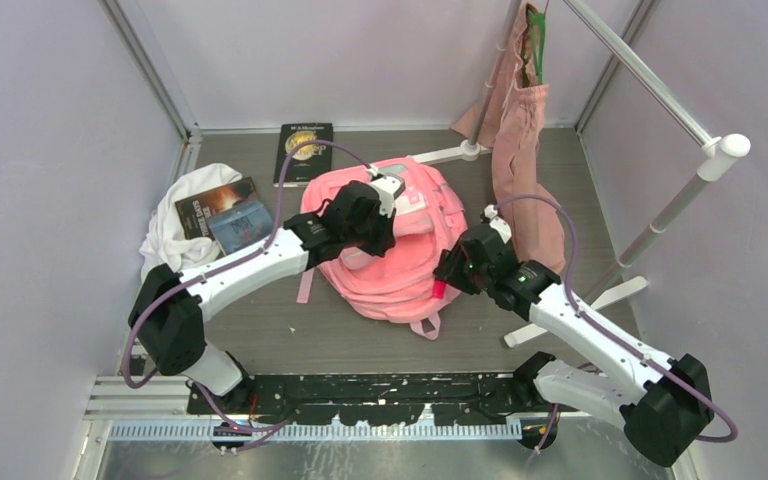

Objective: Pack the student bag
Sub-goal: Place the stationery in the student bag.

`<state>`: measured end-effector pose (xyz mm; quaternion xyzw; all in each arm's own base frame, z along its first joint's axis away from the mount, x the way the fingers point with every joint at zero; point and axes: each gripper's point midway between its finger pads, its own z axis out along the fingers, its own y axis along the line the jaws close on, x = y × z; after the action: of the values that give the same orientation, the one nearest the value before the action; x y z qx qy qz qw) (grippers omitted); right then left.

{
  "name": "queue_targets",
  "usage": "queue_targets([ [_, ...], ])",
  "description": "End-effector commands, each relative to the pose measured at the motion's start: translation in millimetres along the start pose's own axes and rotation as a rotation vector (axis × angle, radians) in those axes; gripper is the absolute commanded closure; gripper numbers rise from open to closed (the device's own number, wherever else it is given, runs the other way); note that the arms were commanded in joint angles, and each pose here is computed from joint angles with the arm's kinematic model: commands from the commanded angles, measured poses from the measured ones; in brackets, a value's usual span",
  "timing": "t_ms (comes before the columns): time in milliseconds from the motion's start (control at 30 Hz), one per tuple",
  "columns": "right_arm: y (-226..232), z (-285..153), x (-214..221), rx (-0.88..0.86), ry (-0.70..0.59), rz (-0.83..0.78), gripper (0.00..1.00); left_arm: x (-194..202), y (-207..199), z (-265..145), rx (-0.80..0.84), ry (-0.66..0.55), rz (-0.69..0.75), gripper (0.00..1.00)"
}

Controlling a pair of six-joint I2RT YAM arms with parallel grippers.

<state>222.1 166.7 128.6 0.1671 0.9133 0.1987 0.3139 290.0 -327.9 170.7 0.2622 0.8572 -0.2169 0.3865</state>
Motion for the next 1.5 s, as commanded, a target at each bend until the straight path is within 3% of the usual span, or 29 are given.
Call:
queue_targets([
  [0,66.5,1.0,-24.7,-0.227,-0.06,0.169,0.99,-57.1,-40.5,-24.9,0.19,-0.142,-0.1,1.0],
  [133,88.5,6.8,-33.2,-0.252,-0.068,0.209,0.99,-58.1,-44.4,-24.2,0.205,-0.111,-0.087,1.0],
  [367,99.0,45.8,-35.0,-0.203,-0.065,0.445,0.99,-68.6,-51.0,-30.6,0.239,-0.151,-0.098,1.0],
  [400,106.5,49.5,-37.8,-0.241,-0.08,0.456,0.9,-68.2,-50.6,-30.5,0.239,-0.147,-0.102,1.0],
  [500,128.1,48.7,-49.4,-0.344,-0.169,0.451,0.36,-65.1,-48.5,-27.9,0.233,-0.121,-0.106,1.0],
  [533,130.4,48.4,-50.6,-0.35,-0.179,0.439,0.28,-64.5,-46.8,-27.2,0.229,-0.115,-0.108,1.0],
  [633,133.6,43.1,-48.6,-0.372,-0.175,0.4,0.2,-64.8,-42.1,-27.5,0.221,-0.116,-0.123,1.0],
  [800,111.0,26.1,-33.1,-0.342,-0.148,0.314,0.25,-63.1,-42.7,-23.1,0.242,-0.112,-0.131,1.0],
  [867,93.9,17.8,-25.4,-0.317,-0.142,0.281,0.35,-58.1,-45.0,-20.1,0.259,-0.097,-0.132,1.0],
  [933,71.3,10.8,-16.6,-0.264,-0.135,0.245,0.53,-54.3,-48.1,-17.6,0.284,-0.091,-0.132,0.97],
  [1033,41.9,-1.0,-13.0,-0.196,-0.161,0.209,0.8,-45.9,-68.5,-20.5,0.42,-0.018,-0.119,0.55],
  [1100,30.1,-9.2,-14.9,-0.17,-0.184,0.185,0.88,-45.4,-64.5,-20.1,0.39,0.03,-0.118,0.48],
  [1267,38.2,-25.7,-25.2,-0.192,-0.203,0.057,0.85,-45.6,-28.4,-24.1,0.311,0.045,-0.216,0.49],
  [1367,52.8,-23.6,-21.7,-0.182,-0.136,-0.073,0.78,-24.4,-2.2,-32.3,0.269,0.08,-0.279,0.5],
  [1467,59.4,-10.7,-14.2,-0.144,-0.071,-0.171,0.76,-13.6,7.6,-50.4,0.323,0.018,-0.265,0.49],
])
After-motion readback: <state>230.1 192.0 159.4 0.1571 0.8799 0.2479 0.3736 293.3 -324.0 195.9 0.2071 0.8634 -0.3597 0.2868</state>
